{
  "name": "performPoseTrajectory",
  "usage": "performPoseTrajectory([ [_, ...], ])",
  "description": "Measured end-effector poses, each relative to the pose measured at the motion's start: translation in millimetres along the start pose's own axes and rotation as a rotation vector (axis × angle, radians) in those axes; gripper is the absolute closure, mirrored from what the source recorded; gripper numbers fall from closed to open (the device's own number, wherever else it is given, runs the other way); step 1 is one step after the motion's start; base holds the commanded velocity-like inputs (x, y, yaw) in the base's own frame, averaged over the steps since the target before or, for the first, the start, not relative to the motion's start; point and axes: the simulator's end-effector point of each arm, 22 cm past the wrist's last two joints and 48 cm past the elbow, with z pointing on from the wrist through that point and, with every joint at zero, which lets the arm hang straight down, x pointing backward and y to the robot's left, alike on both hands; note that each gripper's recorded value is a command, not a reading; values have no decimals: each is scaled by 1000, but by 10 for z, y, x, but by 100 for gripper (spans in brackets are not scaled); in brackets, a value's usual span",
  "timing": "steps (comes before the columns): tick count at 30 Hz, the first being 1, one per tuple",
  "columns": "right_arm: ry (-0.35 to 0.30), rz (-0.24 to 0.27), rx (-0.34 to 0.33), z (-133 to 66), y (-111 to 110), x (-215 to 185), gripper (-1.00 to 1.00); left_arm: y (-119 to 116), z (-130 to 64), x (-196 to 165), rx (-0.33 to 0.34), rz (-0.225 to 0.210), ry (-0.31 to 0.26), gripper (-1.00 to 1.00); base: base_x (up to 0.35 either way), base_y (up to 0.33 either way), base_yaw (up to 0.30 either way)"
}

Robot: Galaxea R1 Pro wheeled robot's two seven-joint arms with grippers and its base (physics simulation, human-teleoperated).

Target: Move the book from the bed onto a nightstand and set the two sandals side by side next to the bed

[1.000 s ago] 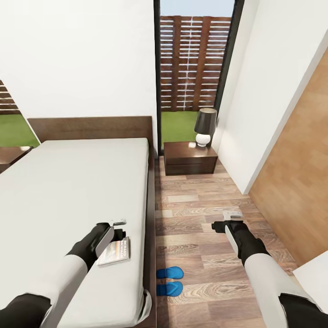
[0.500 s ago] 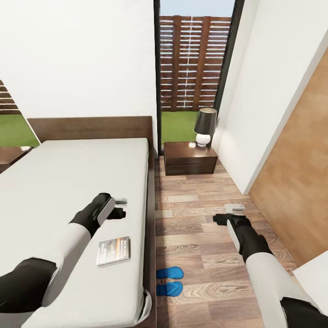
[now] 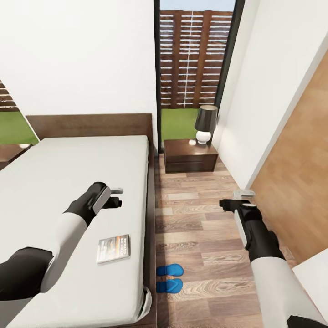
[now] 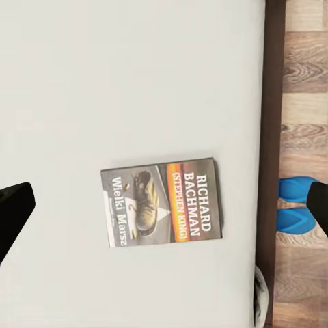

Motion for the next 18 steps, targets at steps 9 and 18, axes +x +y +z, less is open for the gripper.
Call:
performPoseTrajectory([
  [9, -11, 2, 6, 23, -19, -31, -100, 32, 107, 29, -7, 0, 7, -100, 0, 0, 0],
  [18, 3, -1, 7, 157, 5, 110, -100, 34, 248, 19, -9, -1, 2, -100, 0, 0, 0],
])
